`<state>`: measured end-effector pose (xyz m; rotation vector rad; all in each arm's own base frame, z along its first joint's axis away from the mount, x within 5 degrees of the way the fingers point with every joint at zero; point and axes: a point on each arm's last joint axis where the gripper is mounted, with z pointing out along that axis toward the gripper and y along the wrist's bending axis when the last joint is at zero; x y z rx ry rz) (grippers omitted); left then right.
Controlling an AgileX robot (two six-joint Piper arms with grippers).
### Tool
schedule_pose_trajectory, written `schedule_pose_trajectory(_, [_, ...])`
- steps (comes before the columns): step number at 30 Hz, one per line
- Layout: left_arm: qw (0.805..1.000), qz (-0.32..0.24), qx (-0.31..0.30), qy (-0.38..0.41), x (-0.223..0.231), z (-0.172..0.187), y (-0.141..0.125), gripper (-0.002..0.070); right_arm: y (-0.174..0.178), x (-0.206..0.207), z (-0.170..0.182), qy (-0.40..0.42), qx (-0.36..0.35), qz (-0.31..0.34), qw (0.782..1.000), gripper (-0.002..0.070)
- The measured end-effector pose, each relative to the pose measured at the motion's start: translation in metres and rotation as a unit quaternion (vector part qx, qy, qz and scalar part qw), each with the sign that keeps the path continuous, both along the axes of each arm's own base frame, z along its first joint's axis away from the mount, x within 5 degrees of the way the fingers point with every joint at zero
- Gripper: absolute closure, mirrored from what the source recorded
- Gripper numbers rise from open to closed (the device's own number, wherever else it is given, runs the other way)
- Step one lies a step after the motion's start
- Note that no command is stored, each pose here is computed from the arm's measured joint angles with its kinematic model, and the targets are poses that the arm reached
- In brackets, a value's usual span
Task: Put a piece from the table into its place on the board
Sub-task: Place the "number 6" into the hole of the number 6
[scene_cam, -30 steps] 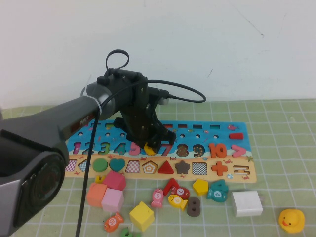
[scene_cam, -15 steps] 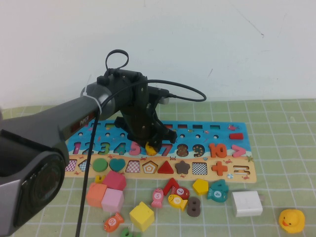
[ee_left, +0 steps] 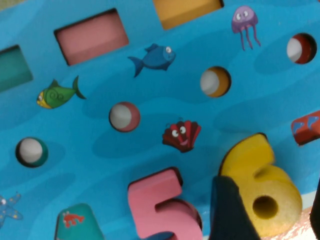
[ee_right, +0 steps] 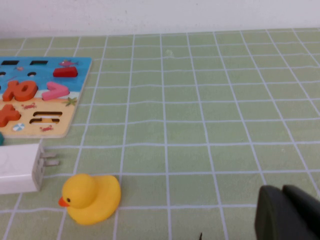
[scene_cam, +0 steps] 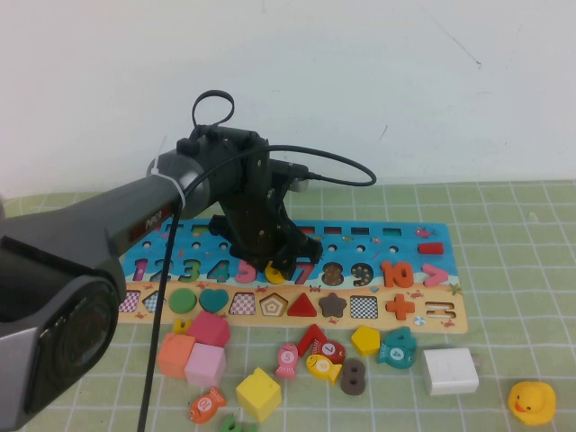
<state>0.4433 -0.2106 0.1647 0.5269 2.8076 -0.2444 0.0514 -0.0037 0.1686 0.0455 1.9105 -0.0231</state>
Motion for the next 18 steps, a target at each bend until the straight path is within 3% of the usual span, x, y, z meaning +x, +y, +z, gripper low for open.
schedule_pose_trajectory(18, [1.0,0.017,0.013,0.001,0.0005,-0.0005,0.003,0.0353,0.0,0.0,0.0,0.0,0.0,0.0,1.0,0.0678])
